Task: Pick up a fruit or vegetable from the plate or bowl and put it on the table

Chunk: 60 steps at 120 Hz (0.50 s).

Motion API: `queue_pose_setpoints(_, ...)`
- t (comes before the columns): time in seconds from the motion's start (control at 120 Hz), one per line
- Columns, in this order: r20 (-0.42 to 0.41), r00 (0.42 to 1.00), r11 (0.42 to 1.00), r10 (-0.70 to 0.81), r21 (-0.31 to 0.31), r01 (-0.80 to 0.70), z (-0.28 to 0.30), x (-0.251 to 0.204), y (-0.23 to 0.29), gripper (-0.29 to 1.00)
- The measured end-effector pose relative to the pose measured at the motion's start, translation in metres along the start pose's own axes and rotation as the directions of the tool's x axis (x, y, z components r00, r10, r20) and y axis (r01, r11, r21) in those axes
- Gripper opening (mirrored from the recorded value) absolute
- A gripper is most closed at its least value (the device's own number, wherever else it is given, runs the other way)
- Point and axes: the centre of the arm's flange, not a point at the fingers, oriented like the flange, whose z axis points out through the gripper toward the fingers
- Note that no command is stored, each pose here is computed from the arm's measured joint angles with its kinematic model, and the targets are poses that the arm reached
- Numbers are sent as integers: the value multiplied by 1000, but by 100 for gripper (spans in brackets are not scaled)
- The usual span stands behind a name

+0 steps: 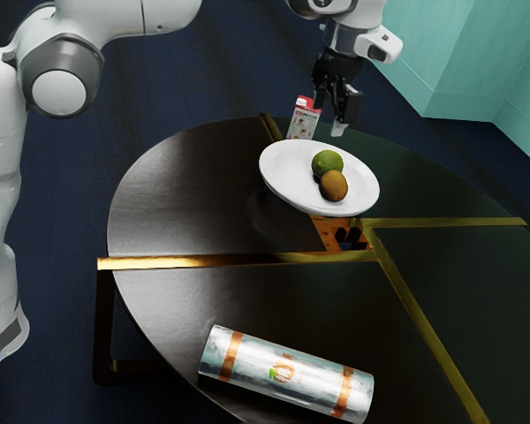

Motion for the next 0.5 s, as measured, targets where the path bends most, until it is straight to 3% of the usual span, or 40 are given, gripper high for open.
queue_pose_setpoints(0.342,36,999,1000,-9,8,9,21,9,3,70)
queue_pose_setpoints(0.5,93,992,996,-88,-7,89,57,24,-39,70)
